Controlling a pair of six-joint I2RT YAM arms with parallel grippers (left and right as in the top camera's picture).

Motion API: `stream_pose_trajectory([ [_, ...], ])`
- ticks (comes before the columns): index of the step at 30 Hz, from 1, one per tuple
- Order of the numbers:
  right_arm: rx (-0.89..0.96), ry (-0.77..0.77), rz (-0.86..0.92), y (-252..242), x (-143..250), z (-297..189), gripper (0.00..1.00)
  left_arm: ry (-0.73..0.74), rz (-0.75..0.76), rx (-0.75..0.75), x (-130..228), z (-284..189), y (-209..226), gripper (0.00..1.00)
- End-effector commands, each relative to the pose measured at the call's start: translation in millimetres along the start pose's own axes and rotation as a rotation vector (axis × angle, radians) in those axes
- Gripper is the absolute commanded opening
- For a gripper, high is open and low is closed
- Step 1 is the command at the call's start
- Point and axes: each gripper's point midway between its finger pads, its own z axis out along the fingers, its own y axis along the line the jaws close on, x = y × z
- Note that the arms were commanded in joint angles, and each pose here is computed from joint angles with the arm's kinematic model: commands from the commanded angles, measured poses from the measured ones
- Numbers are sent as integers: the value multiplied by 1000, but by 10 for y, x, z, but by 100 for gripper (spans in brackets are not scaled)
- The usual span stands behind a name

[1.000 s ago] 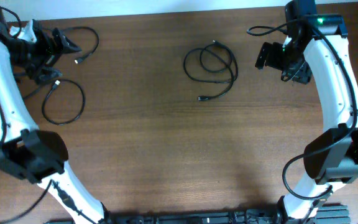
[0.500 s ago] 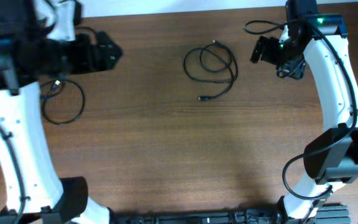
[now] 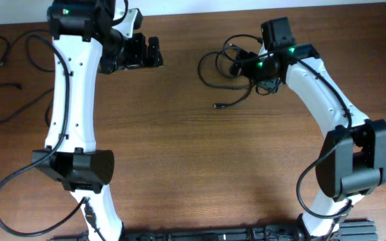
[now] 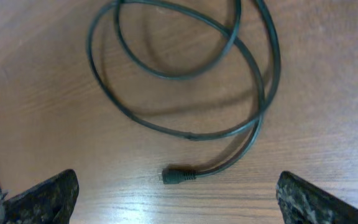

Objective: Untangle cables

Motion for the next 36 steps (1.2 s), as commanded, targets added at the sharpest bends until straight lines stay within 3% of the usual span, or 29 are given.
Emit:
stream_pose_trajectory([
  [1, -4, -8, 142, -91, 133, 238, 82, 31, 4, -11, -30, 160, 83, 99],
  [3, -44, -34, 116, -36, 162, 352, 81, 34, 3, -11, -62, 226, 101, 99],
  [6, -16, -61, 114, -84, 132, 363, 68, 40, 1, -11, -61, 253, 109, 99],
  [9, 23, -71, 164, -139, 154, 443, 69, 37, 2, -11, -70, 255, 109, 99],
  [10, 34, -68, 163, -148, 177, 489, 75, 37, 2, -11, -70, 255, 109, 99],
  [11, 34, -62, 192, -144, 200, 553, 95, 37, 2, -11, -70, 255, 109, 99],
  [12, 12, -59, 214, -86, 211, 619, 99, 35, 3, -11, -76, 255, 109, 99],
  [18, 12, -37, 189, -12, 325, 702, 99, 11, 10, -9, -135, 256, 104, 99],
  [21, 64, -105, 189, -107, 214, 690, 100, 3, 12, -9, -156, 255, 107, 99],
  [24, 111, -145, 192, -211, 157, 729, 79, 2, 12, -9, -157, 255, 106, 99],
  [29, 89, -145, 222, -207, 144, 898, 73, 1, 12, -9, -160, 255, 106, 99],
  [31, 79, -136, 221, -193, 158, 922, 53, 1, 12, -9, -161, 255, 106, 99],
  [34, -5, -88, 195, -3, 188, 851, 4, 2, 13, -9, -159, 255, 106, 98],
  [36, -114, -79, 58, 299, 124, 560, 4, 2, 13, -9, -159, 255, 106, 99],
])
